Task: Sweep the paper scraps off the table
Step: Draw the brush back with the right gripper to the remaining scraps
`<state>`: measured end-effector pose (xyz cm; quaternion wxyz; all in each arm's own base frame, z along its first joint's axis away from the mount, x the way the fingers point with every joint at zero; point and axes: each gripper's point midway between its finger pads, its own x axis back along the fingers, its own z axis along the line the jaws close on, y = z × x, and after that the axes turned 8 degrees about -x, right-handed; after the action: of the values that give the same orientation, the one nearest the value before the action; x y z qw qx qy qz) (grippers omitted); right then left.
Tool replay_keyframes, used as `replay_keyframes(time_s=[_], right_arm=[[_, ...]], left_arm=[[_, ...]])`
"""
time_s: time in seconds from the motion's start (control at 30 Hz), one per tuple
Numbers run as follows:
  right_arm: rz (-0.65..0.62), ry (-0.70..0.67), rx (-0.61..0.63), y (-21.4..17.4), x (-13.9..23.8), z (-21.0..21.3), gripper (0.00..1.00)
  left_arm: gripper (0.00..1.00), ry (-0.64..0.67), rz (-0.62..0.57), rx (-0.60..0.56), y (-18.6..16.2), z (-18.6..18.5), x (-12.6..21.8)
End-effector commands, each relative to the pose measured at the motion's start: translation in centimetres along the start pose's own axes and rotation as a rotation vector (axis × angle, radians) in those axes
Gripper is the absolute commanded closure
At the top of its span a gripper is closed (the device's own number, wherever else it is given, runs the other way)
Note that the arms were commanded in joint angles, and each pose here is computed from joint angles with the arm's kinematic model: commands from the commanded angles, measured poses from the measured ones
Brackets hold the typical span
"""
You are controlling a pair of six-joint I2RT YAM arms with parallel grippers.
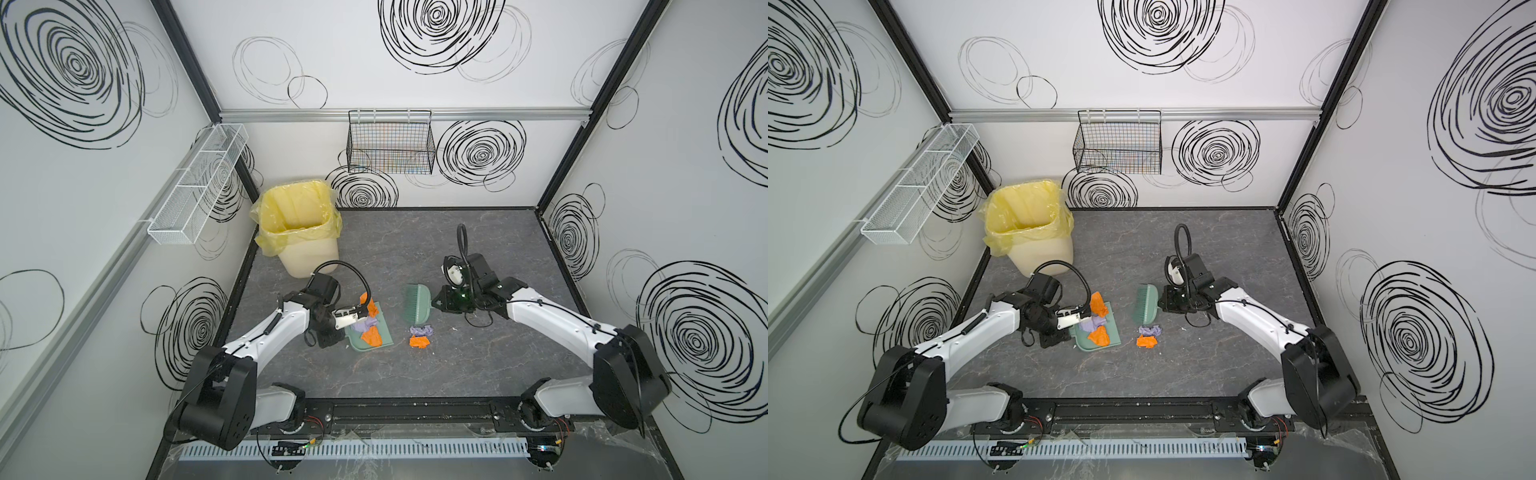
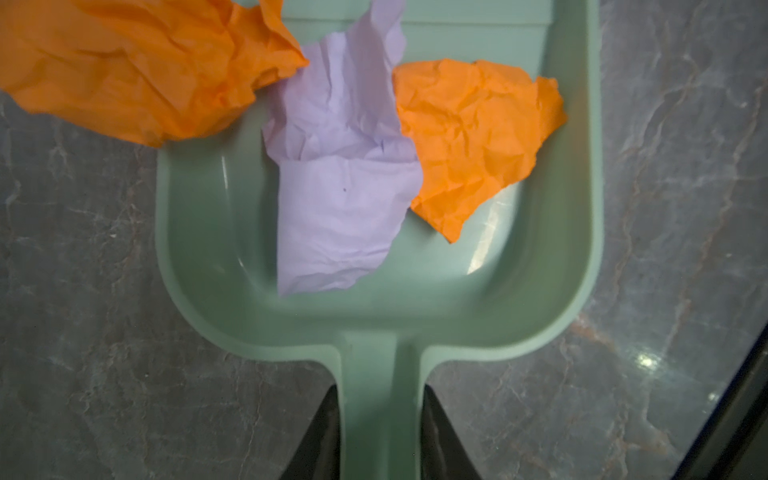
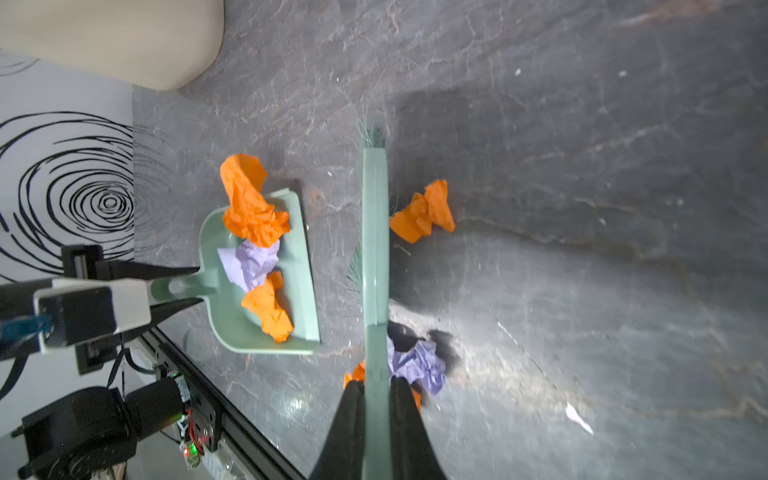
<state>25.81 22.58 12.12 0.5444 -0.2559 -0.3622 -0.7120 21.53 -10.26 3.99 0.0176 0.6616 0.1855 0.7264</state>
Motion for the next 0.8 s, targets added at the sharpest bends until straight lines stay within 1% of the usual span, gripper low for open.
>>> replay_keyframes(time_s=[0.0,0.1,0.2,0.27,0.37,0.53,0.63,0.77], right_arm=[[-0.017,0.029,0.041,-1.0,2.8,0.7,1.00],[-0.031,0.108,0.084,-1.7,5.2,2.6,1.00],[0.011,0.170,0.121,-3.8,6.8,3.4,1.00],[0.049,0.148,0.139,-5.3,7.1,2.7,1.00],[0.082,0.073,0.154,-7.3,7.0,0.8,1.00],[0.099,0.066,0.146,-9.3,6.2,0.2,1.00],[0.069,0.035,0.134,-9.3,5.4,-0.1,1.00],[-0.005,-0.068,0.123,-7.7,4.8,-1.5,1.00]], left_arm=[[1.00,-0.013,-0.023,-0.006,0.9,-0.2,-0.7],[1.00,-0.017,-0.028,-0.009,1.4,-0.3,-0.7],[1.00,-0.010,-0.030,-0.014,1.7,-0.2,-0.5],[1.00,-0.007,-0.030,-0.016,1.8,-0.1,-0.5],[1.00,-0.010,-0.030,-0.016,1.8,-0.1,-0.5],[1.00,-0.017,-0.029,-0.019,2.1,0.0,-0.9],[1.00,-0.017,-0.036,-0.016,2.3,-0.1,-0.9],[1.00,-0.020,-0.036,-0.018,2.4,-0.3,-0.9]])
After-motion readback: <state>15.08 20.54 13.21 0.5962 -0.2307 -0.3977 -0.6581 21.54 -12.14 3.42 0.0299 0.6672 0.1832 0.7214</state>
